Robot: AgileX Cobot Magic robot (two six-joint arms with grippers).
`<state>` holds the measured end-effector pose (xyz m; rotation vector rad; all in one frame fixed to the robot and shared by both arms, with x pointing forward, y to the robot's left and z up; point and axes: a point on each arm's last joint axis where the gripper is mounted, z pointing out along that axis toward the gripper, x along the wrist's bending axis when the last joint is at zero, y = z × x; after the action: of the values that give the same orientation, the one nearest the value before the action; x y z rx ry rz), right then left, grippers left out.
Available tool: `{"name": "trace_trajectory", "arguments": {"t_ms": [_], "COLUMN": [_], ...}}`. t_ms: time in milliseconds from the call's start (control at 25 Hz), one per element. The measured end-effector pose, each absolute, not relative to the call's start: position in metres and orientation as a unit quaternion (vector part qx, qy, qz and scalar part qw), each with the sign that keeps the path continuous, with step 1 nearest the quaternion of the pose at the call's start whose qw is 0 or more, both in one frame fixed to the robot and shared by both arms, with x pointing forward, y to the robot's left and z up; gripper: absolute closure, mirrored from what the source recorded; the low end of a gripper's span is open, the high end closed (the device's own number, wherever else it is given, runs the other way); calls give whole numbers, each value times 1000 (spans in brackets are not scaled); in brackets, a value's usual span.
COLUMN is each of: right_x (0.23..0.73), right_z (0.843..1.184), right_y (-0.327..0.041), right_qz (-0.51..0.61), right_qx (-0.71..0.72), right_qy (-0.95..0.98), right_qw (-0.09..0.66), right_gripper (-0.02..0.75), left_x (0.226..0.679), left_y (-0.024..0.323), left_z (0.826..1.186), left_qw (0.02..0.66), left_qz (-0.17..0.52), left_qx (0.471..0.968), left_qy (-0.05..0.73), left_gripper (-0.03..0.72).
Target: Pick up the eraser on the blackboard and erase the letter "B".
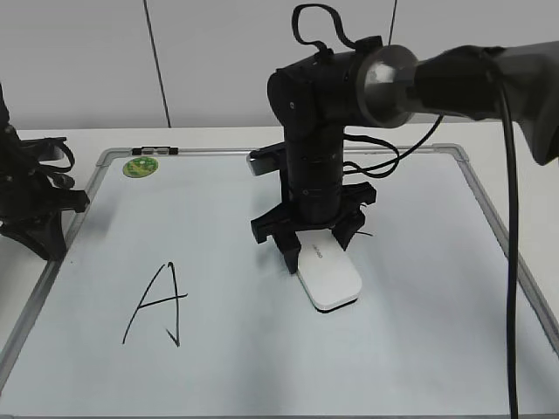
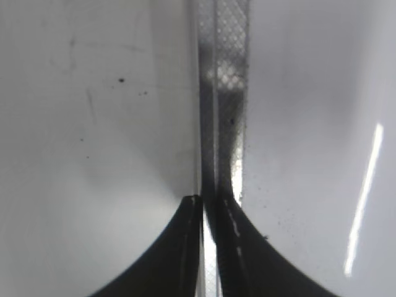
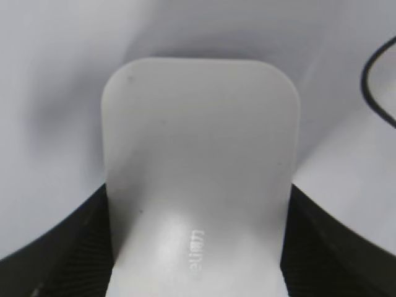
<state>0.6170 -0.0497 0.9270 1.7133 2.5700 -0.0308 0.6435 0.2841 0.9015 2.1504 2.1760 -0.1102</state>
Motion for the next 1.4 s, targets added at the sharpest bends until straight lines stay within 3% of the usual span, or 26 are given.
{"name": "trace_trajectory", "arguments": {"t_ms": [280,600,720,1080,1400], "right_x": [622,629,625,589,590], "right_z": [936,1017,1029,1024,1009], "right_y": [-64,-114,-136,-217,-264], "right_qz": [-12,51,50,21,71], "right_qx": [561,602,618,679,696], "right_qy": [826,791,777,729,714], "right_qw": [49,98,105,87,12], "right_gripper": [223,223,223,223,223], "left_x": [643,643,643,643,643], "left_y": [284,284,284,284,284], "left_z": [902,902,902,902,902], "left_qw": [40,40,40,40,41], "left_qz": [-36,-36,-36,-36,-37], "left_qx": [702,702,702,702,701], "left_qy": [710,710,710,710,711], "left_gripper": [621,621,621,618,617]}}
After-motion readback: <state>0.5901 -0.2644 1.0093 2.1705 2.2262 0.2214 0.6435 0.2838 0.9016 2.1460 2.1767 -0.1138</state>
